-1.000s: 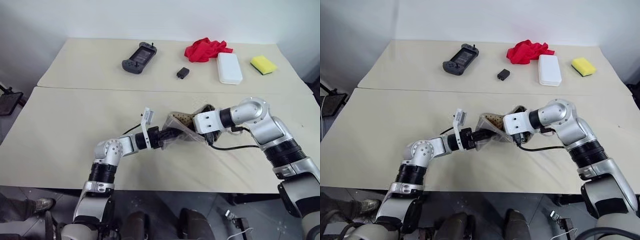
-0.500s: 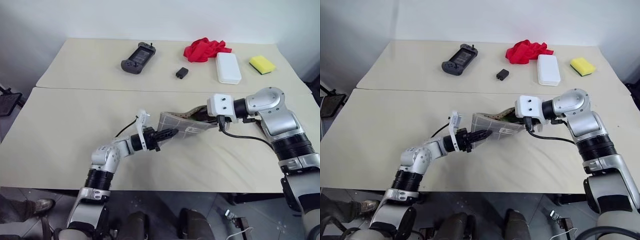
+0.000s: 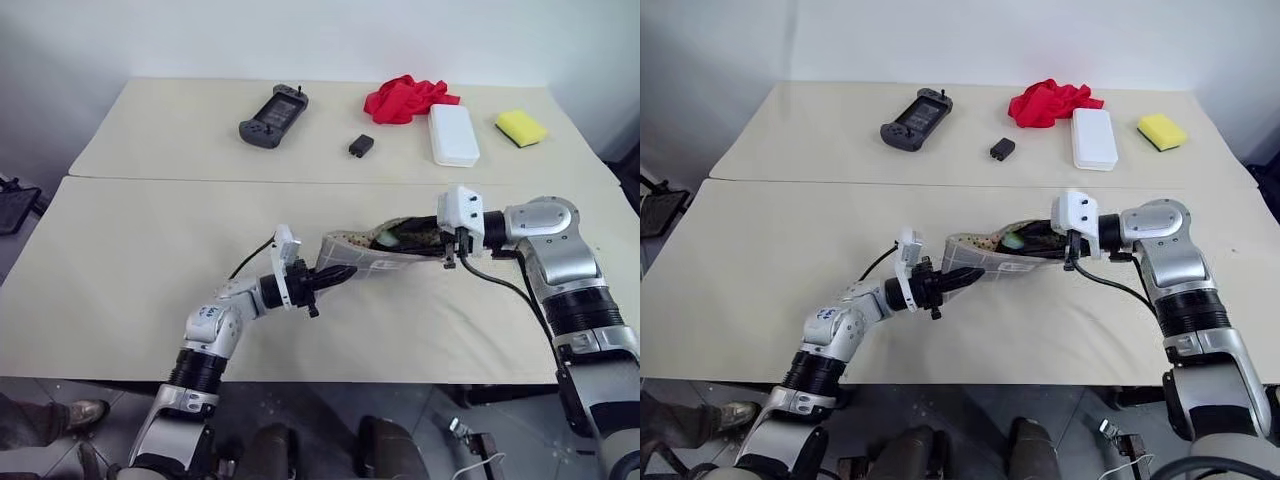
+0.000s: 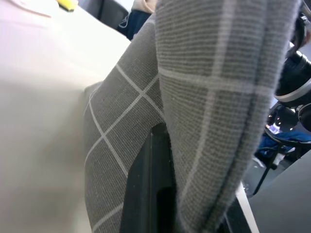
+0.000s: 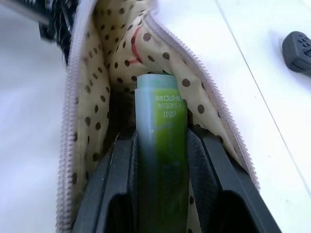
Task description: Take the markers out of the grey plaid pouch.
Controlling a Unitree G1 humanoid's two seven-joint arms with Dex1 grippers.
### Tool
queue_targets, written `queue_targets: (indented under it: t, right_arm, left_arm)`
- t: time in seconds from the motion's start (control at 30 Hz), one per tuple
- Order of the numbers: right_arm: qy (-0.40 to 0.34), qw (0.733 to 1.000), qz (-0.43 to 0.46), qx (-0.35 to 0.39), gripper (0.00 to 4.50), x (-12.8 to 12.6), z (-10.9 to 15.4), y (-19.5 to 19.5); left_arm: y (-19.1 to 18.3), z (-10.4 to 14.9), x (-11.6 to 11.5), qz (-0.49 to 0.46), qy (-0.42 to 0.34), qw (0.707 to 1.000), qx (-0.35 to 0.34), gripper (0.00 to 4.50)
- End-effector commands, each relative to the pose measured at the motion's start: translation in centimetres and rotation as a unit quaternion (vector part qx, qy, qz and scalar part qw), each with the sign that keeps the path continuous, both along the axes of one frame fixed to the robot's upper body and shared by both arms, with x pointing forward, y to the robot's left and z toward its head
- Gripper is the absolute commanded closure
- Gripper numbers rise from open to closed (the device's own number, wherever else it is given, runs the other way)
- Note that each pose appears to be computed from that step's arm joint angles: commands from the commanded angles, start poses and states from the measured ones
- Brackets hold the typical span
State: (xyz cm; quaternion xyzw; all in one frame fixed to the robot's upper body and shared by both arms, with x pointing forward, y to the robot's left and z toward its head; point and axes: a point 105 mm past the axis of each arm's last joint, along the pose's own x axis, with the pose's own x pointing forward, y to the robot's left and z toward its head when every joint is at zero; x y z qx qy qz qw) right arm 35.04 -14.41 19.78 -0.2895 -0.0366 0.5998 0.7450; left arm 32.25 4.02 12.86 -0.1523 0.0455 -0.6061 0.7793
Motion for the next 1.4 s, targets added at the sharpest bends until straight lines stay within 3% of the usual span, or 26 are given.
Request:
queue_targets:
  t: [0.03,0.13,0.23,0.4,0.57,0.63,0.7,0.8,0.93,1.13,1.27,1.4]
  right_arm:
    - [-0.048,0.998,0.014,0.033,3.44,-1.5,3.6,-1.5]
    - [-0.065,0.995,0.073,-0.033,3.44,-3.7,2.6,-1.2]
    - [-0.074,0.99,0.116,-0.033,3.44,-4.8,3.2,0.0]
    - [-0.024,0.985,0.043,0.164,3.44,-3.1,8.0,0.6]
    - [0.044,0.958,-0.06,0.278,3.44,-1.0,10.9,-3.5]
    - [0.097,0.935,-0.117,0.32,3.44,-0.1,11.9,-6.5]
    - [0.137,0.927,-0.204,0.282,3.44,0.8,10.1,-9.6]
    - [0.203,0.905,-0.333,0.169,3.44,1.4,5.0,-13.0]
    - [0.296,0.821,-0.477,0.098,3.44,1.3,-0.9,-16.1]
    - [0.304,0.801,-0.511,0.071,3.44,1.2,-4.6,-16.4]
    - [0.263,0.824,-0.498,0.065,2.07,1.3,-4.7,-16.6]
    - [0.161,0.878,-0.443,0.078,0.79,1.7,-1.2,-16.3]
  left_arm:
    - [0.4,-0.6,-0.5,-0.01,0.05,0.999,-0.016,4.5]
    - [0.7,0.0,-1.0,-0.034,0.087,0.995,-0.038,4.5]
    - [0.9,-0.4,-1.1,-0.039,0.101,0.994,-0.025,4.5]
    - [0.8,-0.1,-0.5,-0.023,0.051,0.998,-0.011,4.5]
    - [1.0,-0.1,-0.6,-0.025,0.011,1.0,0.004,4.5]
    - [1.3,0.2,-0.7,-0.027,0.0,1.0,-0.001,4.5]
    - [1.5,1.1,-0.8,-0.028,-0.022,0.999,-0.013,4.5]
    - [1.8,2.1,-1.0,-0.036,-0.045,0.998,-0.027,4.5]
    - [2.2,2.1,-1.1,-0.044,-0.07,0.996,-0.019,4.5]
    - [2.6,2.6,-0.4,-0.032,-0.129,0.991,0.002,4.5]
    - [3.3,2.8,-0.2,-0.036,-0.144,0.989,0.022,4.5]
    - [4.6,3.0,-0.1,-0.036,-0.107,0.993,0.017,4.5]
